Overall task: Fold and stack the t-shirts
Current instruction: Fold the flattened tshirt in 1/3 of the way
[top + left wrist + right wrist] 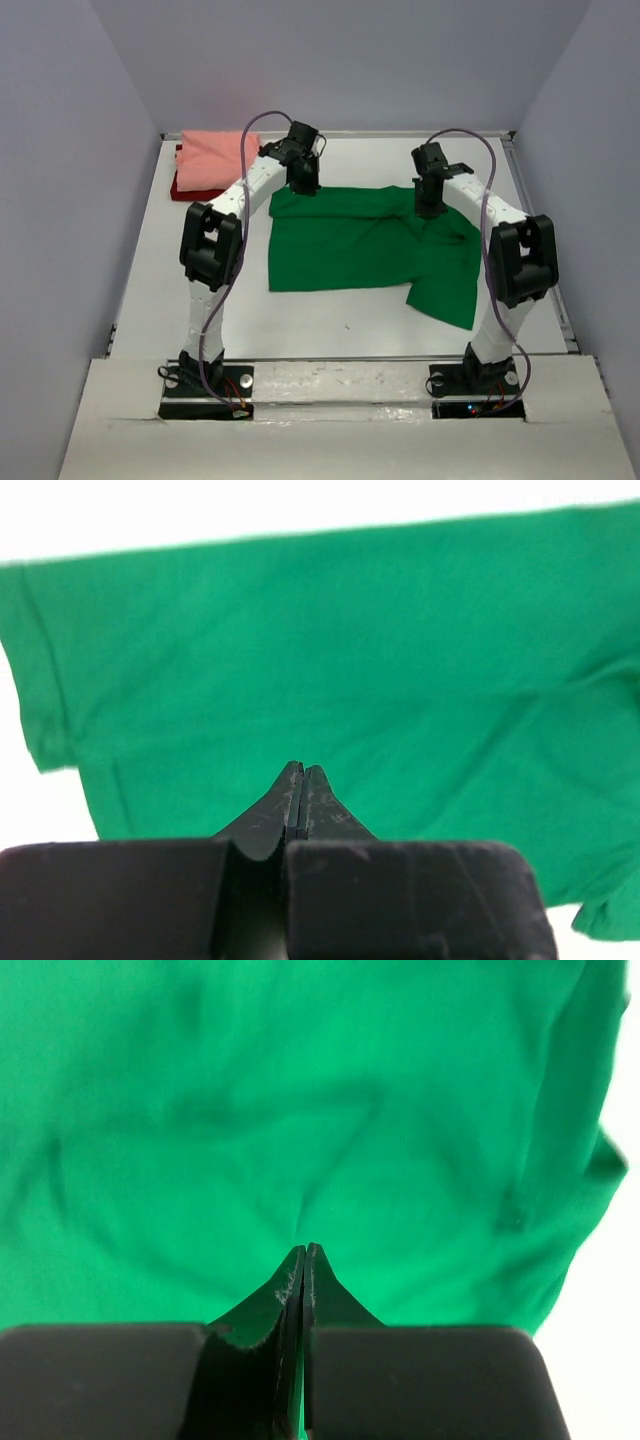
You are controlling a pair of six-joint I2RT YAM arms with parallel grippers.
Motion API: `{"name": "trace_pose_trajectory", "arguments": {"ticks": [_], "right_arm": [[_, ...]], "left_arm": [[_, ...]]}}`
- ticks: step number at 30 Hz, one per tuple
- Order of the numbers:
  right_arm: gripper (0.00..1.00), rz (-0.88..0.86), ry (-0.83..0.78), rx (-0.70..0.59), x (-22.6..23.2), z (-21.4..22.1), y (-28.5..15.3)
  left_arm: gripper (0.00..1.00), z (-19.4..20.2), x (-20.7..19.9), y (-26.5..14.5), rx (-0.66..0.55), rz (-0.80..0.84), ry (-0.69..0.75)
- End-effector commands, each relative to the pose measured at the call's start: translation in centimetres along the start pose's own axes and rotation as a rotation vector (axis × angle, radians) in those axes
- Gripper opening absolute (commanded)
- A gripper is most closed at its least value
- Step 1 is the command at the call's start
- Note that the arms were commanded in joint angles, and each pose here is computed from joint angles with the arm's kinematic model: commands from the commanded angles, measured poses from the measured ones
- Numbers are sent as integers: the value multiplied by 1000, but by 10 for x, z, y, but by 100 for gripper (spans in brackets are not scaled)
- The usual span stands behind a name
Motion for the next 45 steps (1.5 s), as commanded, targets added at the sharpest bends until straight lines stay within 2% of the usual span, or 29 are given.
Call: {"name": "trace_pose_trajectory", "arguments": {"ticks": [1, 3, 4, 5, 10, 15, 29, 37, 45], "right_arm": [[0, 95, 32, -86, -8, -50, 23], [0, 103, 50, -83, -18, -69, 40], [0, 93, 66, -101, -24, -79, 36], [0, 102, 70, -73, -28, -81, 51], [0, 135, 83, -74, -53, -107, 58], [0, 141, 80, -63, -67, -118, 61], [0, 74, 72, 90, -63, -75, 95], [0, 64, 48, 137, -60, -70, 110], [0, -18, 21, 163, -50, -79, 121]], "left_arm": [[0, -20, -2, 9, -29, 44, 23], [0, -21, 2, 22, 2, 160, -10], [0, -23, 9, 22, -3, 152, -27], [0, -22, 11, 31, 13, 204, -40], [0, -22, 39, 49, 45, 203, -99], [0, -22, 48, 57, 62, 195, -123], [0, -2, 60, 80, 150, 153, -155], [0, 13, 67, 99, 235, 97, -205], [0, 18, 83, 101, 260, 38, -249]]}}
Point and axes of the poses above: each gripper's point midway between its finger pads, its own y axis out along the fingers, its own x axis along the line the jaws close on, z = x × y, the point moved 8 cm from there along -y, back along the fingers, and after that the axes turned 7 degrees about y, right-handed, at the moved point
